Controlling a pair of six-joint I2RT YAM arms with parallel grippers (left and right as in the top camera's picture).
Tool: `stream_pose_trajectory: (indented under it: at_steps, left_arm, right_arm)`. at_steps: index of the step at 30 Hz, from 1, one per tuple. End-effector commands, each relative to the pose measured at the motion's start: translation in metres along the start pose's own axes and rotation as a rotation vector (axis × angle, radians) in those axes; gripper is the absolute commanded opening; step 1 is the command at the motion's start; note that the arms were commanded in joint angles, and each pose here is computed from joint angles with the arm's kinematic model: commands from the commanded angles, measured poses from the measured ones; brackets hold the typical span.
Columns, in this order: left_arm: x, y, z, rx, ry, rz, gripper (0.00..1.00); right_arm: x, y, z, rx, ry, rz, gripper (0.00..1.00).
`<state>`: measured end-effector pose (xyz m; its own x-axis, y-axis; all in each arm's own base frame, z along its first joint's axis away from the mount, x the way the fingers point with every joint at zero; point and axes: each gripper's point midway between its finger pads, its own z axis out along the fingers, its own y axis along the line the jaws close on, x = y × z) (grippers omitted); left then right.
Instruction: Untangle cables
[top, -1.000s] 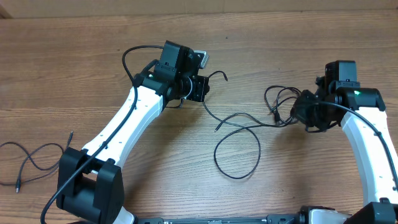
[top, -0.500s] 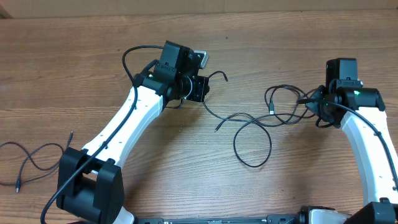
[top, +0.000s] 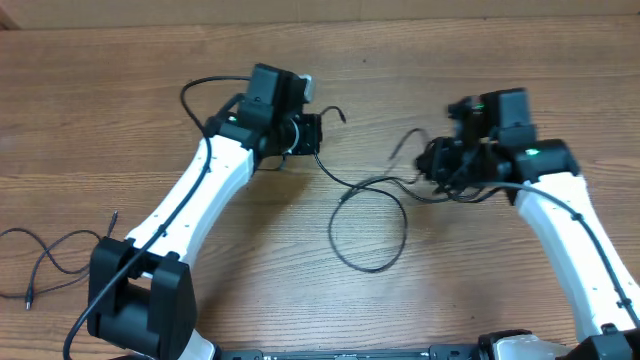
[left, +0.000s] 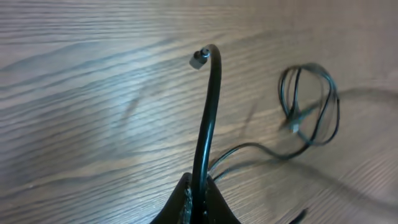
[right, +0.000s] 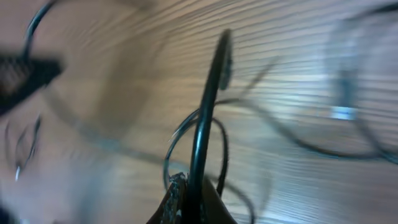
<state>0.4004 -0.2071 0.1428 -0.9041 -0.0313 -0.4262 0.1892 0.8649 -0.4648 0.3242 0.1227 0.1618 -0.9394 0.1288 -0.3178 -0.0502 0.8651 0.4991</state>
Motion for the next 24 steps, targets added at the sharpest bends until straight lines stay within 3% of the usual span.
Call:
stream_pose_trajectory:
  at_steps: [1, 7, 10, 18, 24]
  left_arm:
    - [-0.012, -0.015, -0.013, 0.186, 0.009, -0.121, 0.04]
    - [-0.014, -0.06, -0.043, 0.547, 0.085, -0.141, 0.04]
    - [-0.01, -0.073, -0.054, 0.646, 0.133, -0.158, 0.04]
    - [-0.006, -0.082, -0.06, 0.691, 0.212, -0.285, 0.04]
    - [-0.011, -0.08, -0.058, 0.675, 0.187, -0.285, 0.04]
  right_arm:
    - [0.011, 0.055, 0.002, -0.138, 0.015, -0.206, 0.04]
    - [0.013, 0.1, 0.011, -0.22, -0.028, -0.346, 0.04]
    - [0.012, 0.117, 0.013, -0.256, -0.058, -0.397, 0.04]
    - [0.007, 0.137, 0.013, -0.292, -0.109, -0.453, 0.04]
    - [0.008, 0.138, 0.013, -0.295, -0.105, -0.455, 0.04]
